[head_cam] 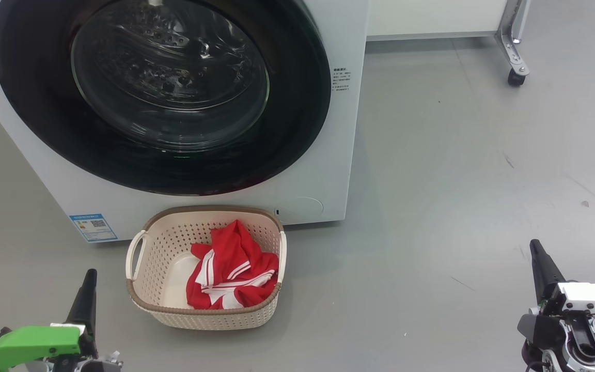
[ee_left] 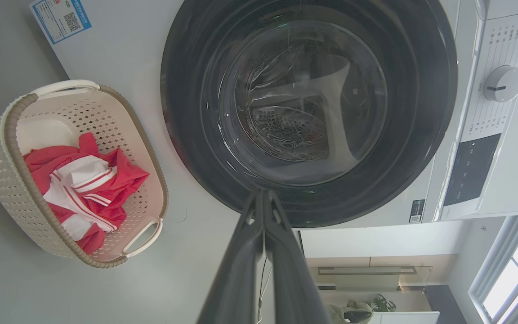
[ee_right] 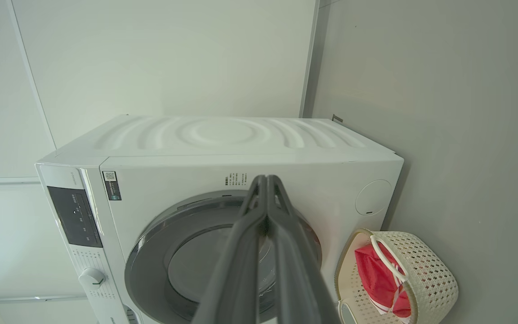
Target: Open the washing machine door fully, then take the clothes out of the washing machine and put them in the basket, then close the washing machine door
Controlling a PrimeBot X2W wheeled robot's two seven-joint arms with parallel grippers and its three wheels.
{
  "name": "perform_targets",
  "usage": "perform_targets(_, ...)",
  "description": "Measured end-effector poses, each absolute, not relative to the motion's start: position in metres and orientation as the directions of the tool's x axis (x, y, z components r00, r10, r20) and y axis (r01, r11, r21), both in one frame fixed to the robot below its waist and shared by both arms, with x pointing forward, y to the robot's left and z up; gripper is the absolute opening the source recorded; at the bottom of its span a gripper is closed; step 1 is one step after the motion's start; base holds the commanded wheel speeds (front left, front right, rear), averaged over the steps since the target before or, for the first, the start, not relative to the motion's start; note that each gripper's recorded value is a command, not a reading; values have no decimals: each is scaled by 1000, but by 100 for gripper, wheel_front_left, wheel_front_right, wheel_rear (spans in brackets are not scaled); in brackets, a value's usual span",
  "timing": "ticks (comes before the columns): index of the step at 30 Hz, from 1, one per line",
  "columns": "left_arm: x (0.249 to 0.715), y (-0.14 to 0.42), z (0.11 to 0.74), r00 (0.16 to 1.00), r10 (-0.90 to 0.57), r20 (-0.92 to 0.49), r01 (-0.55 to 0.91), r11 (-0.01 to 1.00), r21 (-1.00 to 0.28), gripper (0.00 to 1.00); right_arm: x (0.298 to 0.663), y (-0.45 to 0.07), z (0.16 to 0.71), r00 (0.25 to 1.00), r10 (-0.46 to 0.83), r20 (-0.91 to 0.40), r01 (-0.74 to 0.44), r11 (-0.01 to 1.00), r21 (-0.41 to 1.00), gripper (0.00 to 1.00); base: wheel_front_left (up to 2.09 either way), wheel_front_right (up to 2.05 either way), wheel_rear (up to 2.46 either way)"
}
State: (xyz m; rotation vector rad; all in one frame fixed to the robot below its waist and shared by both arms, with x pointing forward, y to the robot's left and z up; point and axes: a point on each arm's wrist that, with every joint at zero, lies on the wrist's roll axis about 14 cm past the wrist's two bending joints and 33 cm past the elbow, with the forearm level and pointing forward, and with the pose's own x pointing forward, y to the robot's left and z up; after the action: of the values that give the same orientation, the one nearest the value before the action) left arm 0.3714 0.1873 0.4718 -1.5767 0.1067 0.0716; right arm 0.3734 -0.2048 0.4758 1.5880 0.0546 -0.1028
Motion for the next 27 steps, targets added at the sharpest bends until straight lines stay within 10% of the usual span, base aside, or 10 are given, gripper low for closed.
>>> perform_targets(27,372,186,472,994,-25,-111,-111,-10,-994,0,373,-205,476,995,-30,-100,99,-21,995,0,0,0,0)
